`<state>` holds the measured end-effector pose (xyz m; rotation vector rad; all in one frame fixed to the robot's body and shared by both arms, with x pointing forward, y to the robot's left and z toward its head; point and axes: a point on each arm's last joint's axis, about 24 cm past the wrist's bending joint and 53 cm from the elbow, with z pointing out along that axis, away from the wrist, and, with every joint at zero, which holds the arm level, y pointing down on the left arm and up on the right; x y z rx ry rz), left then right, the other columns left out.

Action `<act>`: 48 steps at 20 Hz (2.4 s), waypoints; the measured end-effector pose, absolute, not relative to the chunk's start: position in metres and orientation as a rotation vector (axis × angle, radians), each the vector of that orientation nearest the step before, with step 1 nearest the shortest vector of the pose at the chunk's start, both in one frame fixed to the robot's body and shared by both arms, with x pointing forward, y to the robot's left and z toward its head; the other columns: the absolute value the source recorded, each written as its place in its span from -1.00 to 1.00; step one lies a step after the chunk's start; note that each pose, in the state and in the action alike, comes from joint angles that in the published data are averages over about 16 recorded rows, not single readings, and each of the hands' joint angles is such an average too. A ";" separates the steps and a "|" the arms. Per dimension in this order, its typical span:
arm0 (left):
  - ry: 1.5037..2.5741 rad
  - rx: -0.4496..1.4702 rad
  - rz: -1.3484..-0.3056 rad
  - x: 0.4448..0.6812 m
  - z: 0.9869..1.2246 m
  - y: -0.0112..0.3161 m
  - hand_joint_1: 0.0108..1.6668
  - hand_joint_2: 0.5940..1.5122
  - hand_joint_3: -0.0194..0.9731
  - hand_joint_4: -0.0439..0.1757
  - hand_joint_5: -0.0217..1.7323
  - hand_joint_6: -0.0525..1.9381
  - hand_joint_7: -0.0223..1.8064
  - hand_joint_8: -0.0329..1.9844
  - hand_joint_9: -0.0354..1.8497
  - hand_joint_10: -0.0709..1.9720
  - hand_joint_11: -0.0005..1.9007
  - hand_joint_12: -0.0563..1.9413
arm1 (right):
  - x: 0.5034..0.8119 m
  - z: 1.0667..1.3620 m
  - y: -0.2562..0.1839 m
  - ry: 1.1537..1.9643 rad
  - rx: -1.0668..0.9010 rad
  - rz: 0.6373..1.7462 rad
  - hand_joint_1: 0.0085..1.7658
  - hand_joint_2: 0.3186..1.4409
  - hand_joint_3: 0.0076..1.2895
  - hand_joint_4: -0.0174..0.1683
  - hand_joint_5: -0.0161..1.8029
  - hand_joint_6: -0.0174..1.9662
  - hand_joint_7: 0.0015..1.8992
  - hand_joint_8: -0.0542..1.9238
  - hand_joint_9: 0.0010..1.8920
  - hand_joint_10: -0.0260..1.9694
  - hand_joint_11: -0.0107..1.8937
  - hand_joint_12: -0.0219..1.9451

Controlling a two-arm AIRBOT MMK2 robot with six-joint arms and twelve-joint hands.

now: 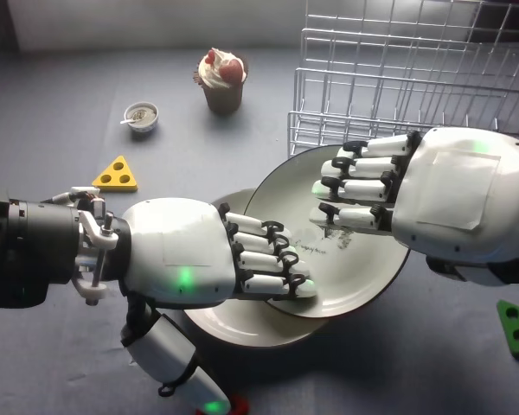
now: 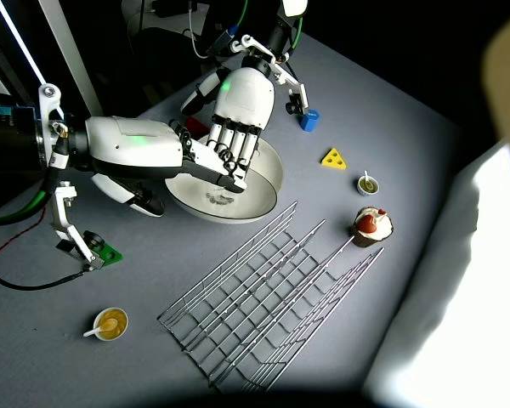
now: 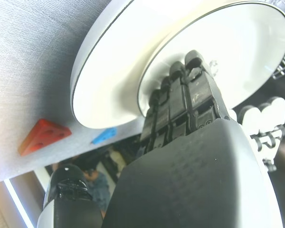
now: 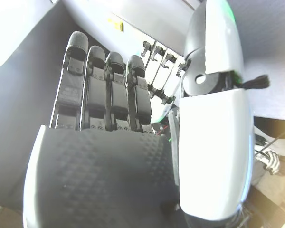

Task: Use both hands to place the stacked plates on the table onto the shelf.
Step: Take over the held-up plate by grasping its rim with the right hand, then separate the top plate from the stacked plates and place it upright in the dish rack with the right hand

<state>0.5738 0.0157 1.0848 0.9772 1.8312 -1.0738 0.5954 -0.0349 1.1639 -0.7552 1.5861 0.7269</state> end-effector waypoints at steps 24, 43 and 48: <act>1.832 0.943 -1.092 0.578 1.090 0.016 -0.99 -0.24 -0.97 -0.64 -0.87 -0.97 -0.84 -0.97 -0.81 -0.92 -0.82 -0.93 | 0.616 1.155 -0.012 1.515 -0.759 0.755 0.59 0.05 -0.99 -0.86 -0.12 -0.76 -0.11 -0.93 -0.12 -0.84 -0.20 -0.52; 1.778 0.678 -1.073 0.646 1.156 0.101 -0.99 -0.21 -0.97 -0.61 -0.84 -0.94 -0.82 -0.97 -0.81 -0.92 -0.84 -0.93 | 0.562 1.194 0.010 1.507 -0.745 0.878 0.66 0.00 -0.99 -0.86 0.06 -0.27 0.22 -0.62 0.17 -0.30 0.08 0.26; 1.780 0.663 -1.035 0.654 1.165 0.133 -0.99 -0.22 -0.97 -0.60 -0.84 -0.94 -0.82 -0.97 -0.81 -0.92 -0.85 -0.93 | 0.558 1.225 0.008 1.498 -0.673 0.915 0.66 0.01 -0.99 -0.84 0.09 -0.17 0.26 -0.61 0.18 -0.30 0.08 0.28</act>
